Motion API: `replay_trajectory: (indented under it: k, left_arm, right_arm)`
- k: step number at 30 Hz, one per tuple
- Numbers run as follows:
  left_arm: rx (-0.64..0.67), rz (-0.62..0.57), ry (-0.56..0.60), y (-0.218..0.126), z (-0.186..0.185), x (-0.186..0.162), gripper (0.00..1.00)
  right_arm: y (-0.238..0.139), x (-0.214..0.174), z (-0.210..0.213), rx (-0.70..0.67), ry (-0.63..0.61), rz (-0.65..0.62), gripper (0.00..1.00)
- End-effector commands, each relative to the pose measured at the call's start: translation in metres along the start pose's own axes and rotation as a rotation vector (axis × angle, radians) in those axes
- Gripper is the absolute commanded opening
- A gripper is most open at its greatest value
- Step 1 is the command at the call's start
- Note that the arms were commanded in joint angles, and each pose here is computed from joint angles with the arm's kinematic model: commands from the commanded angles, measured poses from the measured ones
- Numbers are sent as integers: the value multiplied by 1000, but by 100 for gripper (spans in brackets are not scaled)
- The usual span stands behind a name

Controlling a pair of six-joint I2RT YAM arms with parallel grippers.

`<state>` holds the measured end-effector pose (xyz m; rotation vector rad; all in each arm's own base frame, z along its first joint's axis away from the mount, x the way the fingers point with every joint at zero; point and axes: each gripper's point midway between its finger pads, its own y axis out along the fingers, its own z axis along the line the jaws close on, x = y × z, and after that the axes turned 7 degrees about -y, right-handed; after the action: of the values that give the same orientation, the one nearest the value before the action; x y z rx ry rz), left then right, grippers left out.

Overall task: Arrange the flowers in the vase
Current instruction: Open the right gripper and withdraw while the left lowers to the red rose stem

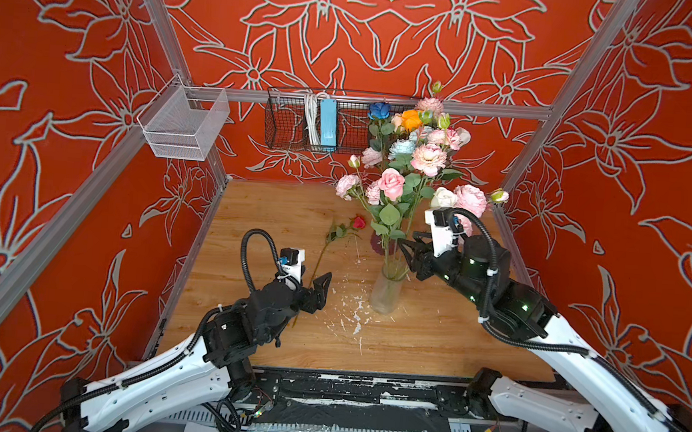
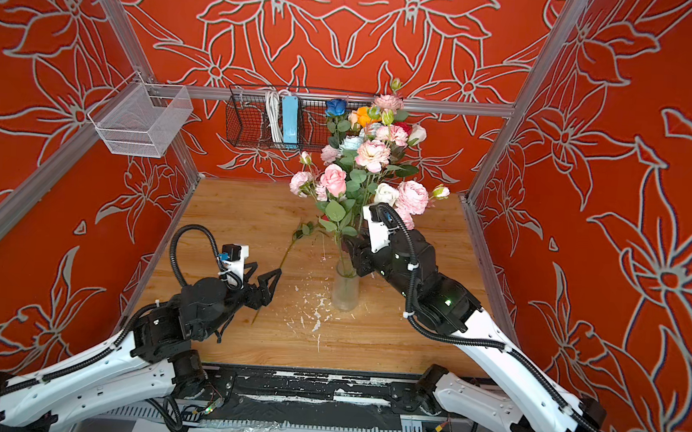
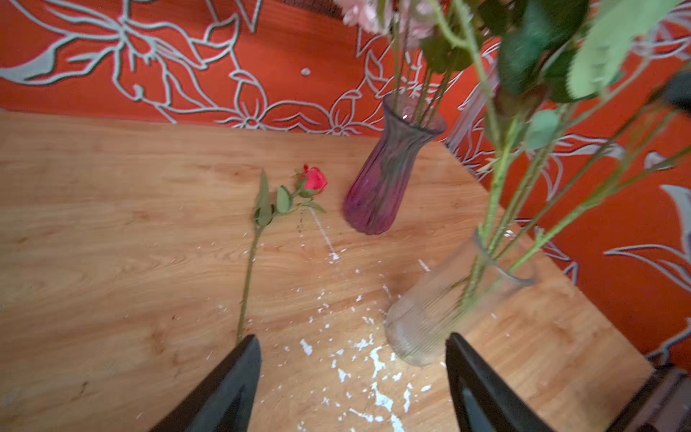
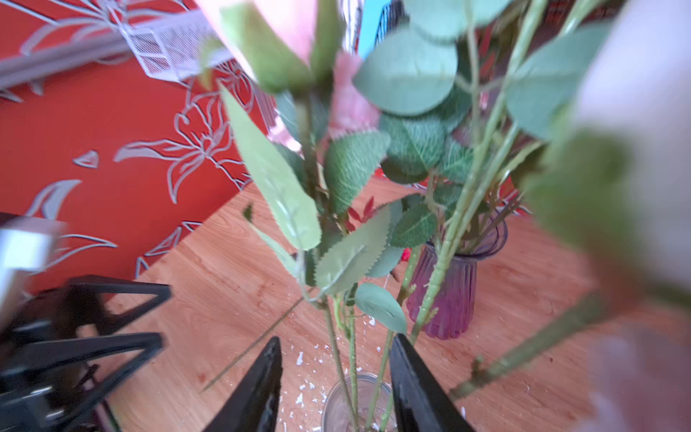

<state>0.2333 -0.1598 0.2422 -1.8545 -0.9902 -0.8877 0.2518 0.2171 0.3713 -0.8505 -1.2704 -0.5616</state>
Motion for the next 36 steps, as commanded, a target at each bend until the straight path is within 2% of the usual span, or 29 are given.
replay_trajectory:
  k: [1,4,9,14,20,23,25,31,36]
  left_arm:
    - [188,108,-74,7,36,-20,77]
    - [334,255,-183,8,66,-51,73]
    - [462,460,-288,-1,88,-106,67]
    - [550,561,-300,1,100,-139,61]
    - [724,660,-223,6,126,-167,50]
    - [744,692,-240,11,136,-181,46]
    - [712,714,-251,19,137,-191,43]
    - [710,807,-261,36,144,-205,24]
    - [712,866,-251,34,142,-210,7]
  right_arm:
    - [-20,12,10,61,26,-24,49]
    - [-35,12,17,111,39,-29,49]
    - [-56,5,19,147,65,-33,49]
    - [-80,-5,11,130,99,-55,49]
    - [-99,-29,-7,55,125,-55,49]
    - [-103,-43,-20,-9,143,-53,49]
    - [-106,-48,-31,-67,171,-73,49]
    - [-110,-62,-41,-113,196,-83,49]
    - [-119,-66,-56,-190,208,-104,48]
